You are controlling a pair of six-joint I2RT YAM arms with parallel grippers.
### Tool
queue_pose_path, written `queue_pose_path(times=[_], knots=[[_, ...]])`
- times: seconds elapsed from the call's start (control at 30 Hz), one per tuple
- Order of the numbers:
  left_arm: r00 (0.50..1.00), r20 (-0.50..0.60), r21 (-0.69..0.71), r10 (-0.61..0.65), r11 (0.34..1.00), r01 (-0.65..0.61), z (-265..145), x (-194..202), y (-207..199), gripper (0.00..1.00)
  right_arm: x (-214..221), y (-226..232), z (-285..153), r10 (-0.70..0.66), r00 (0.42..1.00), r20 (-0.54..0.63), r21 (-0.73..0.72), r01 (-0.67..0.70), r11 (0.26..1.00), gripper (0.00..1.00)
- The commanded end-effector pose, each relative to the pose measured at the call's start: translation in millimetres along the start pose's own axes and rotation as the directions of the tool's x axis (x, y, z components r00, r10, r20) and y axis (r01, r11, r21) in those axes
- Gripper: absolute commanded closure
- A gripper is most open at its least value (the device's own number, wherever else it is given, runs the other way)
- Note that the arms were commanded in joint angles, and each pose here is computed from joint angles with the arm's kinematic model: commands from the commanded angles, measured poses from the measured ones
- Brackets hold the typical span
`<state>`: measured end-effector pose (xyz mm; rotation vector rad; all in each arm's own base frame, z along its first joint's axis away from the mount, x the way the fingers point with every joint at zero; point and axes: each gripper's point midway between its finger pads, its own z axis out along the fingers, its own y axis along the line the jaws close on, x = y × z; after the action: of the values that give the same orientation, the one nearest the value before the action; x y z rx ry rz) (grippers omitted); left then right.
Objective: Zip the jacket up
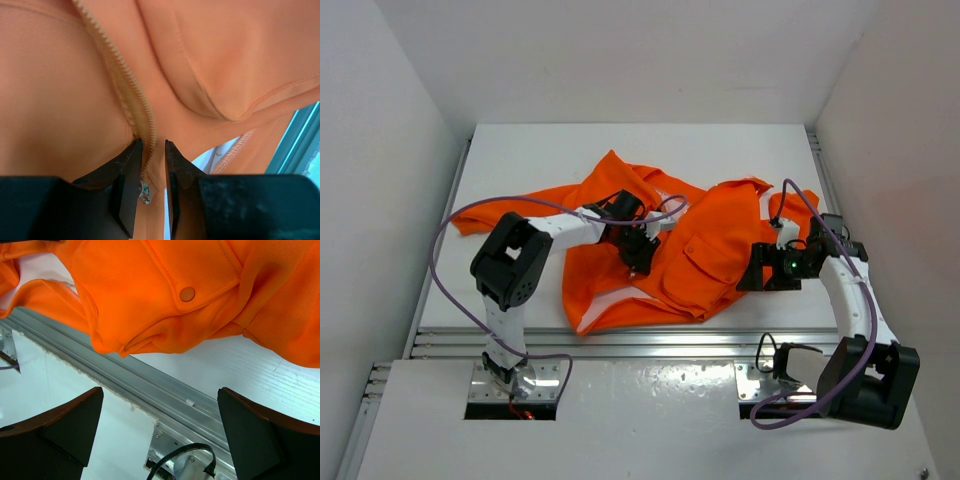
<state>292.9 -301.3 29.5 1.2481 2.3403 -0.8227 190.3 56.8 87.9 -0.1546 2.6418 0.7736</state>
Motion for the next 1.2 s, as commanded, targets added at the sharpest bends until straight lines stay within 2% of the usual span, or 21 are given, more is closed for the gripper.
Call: queue_pose_path(times=[0.0,0.2,0.23,0.37,0.4,0.5,0.57,0.67,0.7,0.73,0.8,0.83,0.87,0.9,0.93,0.97,1.0,1.03,1.07,1.1,1.17], knots=[[1.000,0.002,-0.042,-0.022,0.999,0.022,-1,3,12,0.69,-15,5,-4,-0.038,0.999,0.035,-0.018,0.038,0.999,0.05],[1.000,-0.016,-0.068,-0.020,0.998,0.019,0,6,18,0.69,-15,6,-4,-0.036,0.999,0.032,-0.023,0.037,0.999,0.05],[0.999,-0.023,-0.066,-0.024,0.998,0.023,3,9,19,0.69,-16,7,-4,-0.041,0.999,0.036,-0.027,0.042,0.999,0.08],[1.000,-0.009,-0.046,-0.009,0.999,0.008,-2,2,14,0.89,-15,11,-5,-0.063,0.997,0.040,-0.026,0.064,0.998,0.16],[1.000,0.008,-0.014,-0.004,1.000,0.004,-4,-2,7,1.00,-16,13,-7,-0.075,0.996,0.046,-0.027,0.076,0.997,0.16],[0.996,0.085,0.093,0.024,0.995,-0.032,-18,-24,-18,1.00,-22,22,-10,-0.091,0.993,0.074,-0.040,0.094,0.995,0.17],[0.994,0.111,0.150,-0.013,0.989,-0.004,-25,-32,-33,1.00,-29,34,-13,-0.104,0.987,0.122,-0.071,0.113,0.991,0.17],[0.979,0.184,0.314,-0.088,0.949,0.027,-43,-57,-68,1.00,-39,57,-16,-0.008,0.986,0.169,-0.168,0.037,0.985,0.17],[0.971,0.197,0.391,-0.133,0.919,0.046,-53,-58,-81,1.00,-39,64,-14,0.028,0.986,0.165,-0.194,0.004,0.981,0.17],[0.956,0.265,0.406,-0.125,0.914,0.007,-58,-73,-85,1.00,-41,69,-14,0.041,0.985,0.169,-0.213,-0.005,0.977,0.18],[0.934,0.260,0.458,-0.246,0.883,0.105,-62,-71,-100,1.00,-39,84,-10,0.097,0.984,0.152,-0.270,-0.053,0.961,0.18],[0.902,0.381,0.452,-0.204,0.892,0.010,-81,-94,-107,1.00,-39,86,-7,0.126,0.981,0.148,-0.282,-0.080,0.956,0.18],[0.886,0.407,0.454,-0.223,0.891,0.015,-85,-99,-112,1.00,-40,88,-4,0.132,0.979,0.155,-0.289,-0.083,0.954,0.16],[0.867,0.396,0.471,-0.302,0.878,0.091,-88,-99,-113,1.00,-33,94,-2,0.152,0.978,0.143,-0.299,-0.104,0.948,0.15],[0.854,0.420,0.487,-0.306,0.870,0.072,-91,-107,-119,1.00,-28,92,3,0.186,0.973,0.135,-0.293,-0.140,0.946,0.15],[0.841,0.431,0.498,-0.327,0.863,0.080,-95,-114,-125,1.00,-31,99,6,0.150,0.975,0.162,-0.304,-0.095,0.948,0.13],[0.823,0.391,0.532,-0.412,0.831,0.163,-93,-114,-125,1.00,-24,95,11,0.167,0.971,0.173,-0.276,-0.115,0.954,0.13],[0.799,0.415,0.533,-0.434,0.828,0.173,-93,-120,-125,1.00,-25,93,13,0.161,0.969,0.190,-0.266,-0.107,0.958,0.11],[0.785,0.417,0.546,-0.458,0.817,0.186,-95,-126,-129,1.00,-27,102,13,0.107,0.970,0.219,-0.273,-0.045,0.961,0.11],[0.766,0.391,0.566,-0.510,0.790,0.237,-91,-128,-127,1.00,-30,96,16,0.094,0.965,0.247,-0.228,-0.036,0.973,0.10],[0.767,0.373,0.557,-0.522,0.787,0.264,-85,-135,-130,1.00,-26,95,22,0.071,0.968,0.242,-0.216,-0.018,0.976,0.10]])
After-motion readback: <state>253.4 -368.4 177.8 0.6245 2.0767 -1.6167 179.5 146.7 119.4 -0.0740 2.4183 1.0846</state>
